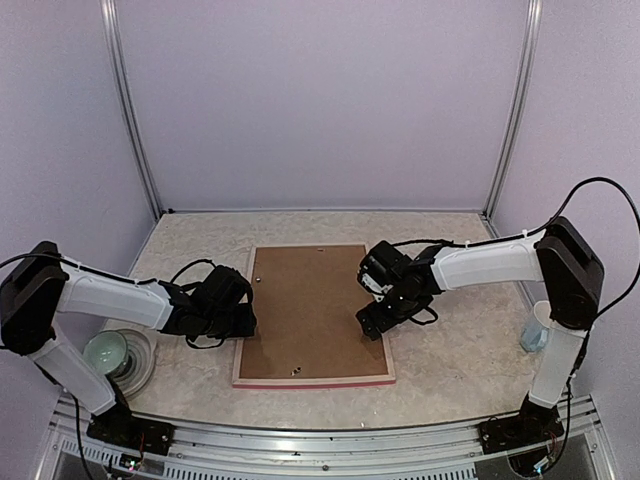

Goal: Put the photo into the frame
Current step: Press the fastener onto the backboard.

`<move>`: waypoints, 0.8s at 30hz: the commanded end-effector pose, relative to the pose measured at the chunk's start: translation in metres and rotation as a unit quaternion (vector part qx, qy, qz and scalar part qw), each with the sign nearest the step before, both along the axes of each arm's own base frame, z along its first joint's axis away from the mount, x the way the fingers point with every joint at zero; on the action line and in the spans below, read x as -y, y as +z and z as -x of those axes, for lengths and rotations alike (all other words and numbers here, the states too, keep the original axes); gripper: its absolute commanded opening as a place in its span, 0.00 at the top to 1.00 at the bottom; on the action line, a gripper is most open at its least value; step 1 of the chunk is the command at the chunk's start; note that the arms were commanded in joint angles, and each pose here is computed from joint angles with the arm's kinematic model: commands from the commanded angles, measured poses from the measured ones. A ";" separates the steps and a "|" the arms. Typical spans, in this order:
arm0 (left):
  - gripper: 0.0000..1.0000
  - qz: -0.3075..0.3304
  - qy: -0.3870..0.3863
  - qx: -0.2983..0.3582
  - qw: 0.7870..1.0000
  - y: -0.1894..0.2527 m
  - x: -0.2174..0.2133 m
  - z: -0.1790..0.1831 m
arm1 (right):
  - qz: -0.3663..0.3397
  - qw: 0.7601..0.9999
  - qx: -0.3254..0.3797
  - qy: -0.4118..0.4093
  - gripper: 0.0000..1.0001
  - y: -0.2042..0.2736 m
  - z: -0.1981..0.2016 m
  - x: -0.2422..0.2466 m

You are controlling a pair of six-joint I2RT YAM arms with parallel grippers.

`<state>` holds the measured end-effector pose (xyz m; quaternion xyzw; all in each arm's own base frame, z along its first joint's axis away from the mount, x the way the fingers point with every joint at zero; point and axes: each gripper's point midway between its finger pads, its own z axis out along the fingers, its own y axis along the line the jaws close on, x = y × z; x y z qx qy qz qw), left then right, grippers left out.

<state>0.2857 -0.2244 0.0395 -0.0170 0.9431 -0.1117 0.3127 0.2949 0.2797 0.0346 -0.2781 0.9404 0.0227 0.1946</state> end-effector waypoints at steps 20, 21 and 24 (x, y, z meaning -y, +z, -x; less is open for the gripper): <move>0.58 0.005 -0.008 -0.015 1.000 -0.008 0.001 0.010 | -0.064 0.996 -0.048 -0.048 0.21 -0.013 -0.006 0.018; 0.58 0.005 -0.008 -0.014 1.000 -0.008 0.001 0.010 | -0.066 0.995 -0.049 -0.050 0.22 -0.014 -0.007 0.019; 0.58 0.005 -0.009 -0.014 1.000 -0.008 0.001 0.010 | -0.075 0.994 -0.056 -0.053 0.26 -0.015 -0.007 0.021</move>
